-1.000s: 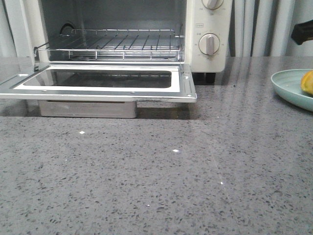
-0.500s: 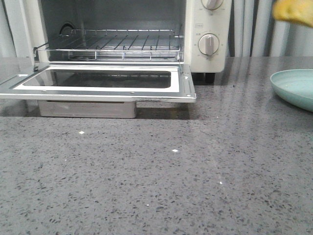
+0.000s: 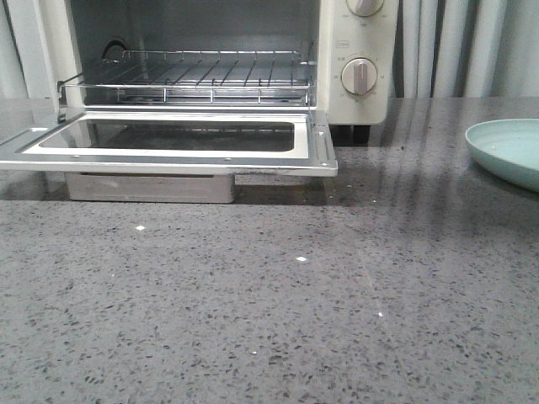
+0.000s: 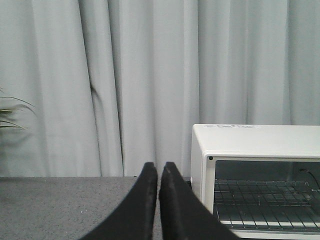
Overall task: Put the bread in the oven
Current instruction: 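Lift the croissant with the right gripper and carry it into the oven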
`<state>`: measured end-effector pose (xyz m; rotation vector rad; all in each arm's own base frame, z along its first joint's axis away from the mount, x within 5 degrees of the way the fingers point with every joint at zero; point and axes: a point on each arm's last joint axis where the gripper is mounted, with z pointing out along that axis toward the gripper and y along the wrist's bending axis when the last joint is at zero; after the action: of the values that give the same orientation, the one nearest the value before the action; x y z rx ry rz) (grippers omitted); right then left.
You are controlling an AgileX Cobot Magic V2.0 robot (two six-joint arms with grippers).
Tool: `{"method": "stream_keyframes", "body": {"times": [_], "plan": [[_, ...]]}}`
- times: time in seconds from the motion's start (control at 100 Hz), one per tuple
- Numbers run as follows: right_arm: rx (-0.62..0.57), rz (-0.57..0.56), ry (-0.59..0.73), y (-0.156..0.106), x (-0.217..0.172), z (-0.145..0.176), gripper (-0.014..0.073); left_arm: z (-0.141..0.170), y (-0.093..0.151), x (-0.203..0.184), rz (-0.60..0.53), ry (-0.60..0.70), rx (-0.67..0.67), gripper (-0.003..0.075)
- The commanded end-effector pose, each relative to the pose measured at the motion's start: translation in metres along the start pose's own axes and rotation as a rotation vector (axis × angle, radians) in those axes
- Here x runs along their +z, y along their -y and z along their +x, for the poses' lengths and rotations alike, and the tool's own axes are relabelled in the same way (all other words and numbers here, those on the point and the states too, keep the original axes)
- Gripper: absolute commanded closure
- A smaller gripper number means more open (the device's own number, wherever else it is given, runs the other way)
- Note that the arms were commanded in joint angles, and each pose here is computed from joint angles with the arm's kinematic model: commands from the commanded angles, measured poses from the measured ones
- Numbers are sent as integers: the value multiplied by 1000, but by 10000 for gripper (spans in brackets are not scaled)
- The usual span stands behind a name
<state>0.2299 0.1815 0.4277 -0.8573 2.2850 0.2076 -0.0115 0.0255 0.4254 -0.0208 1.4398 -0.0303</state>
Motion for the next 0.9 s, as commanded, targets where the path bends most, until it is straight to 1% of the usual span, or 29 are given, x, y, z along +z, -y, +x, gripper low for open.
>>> {"method": "stream_keyframes", "body": {"times": [0.0,0.19,0.46,0.66,0.89], "plan": [[-36,22,97,3,-6,-20,661,-10,1,2,6,57,3,742],[-88,30,112,2,22,-43,661,-9,1,2,-1,36,3,741],[-164,40,118,1,61,-65,661,-9,1,2,-1,36,3,741],[-219,121,149,7,86,-76,661,-8,1,2,-2,32,3,742],[-253,153,207,7,105,-83,662,-7,0,2,-6,22,4,741]]}}
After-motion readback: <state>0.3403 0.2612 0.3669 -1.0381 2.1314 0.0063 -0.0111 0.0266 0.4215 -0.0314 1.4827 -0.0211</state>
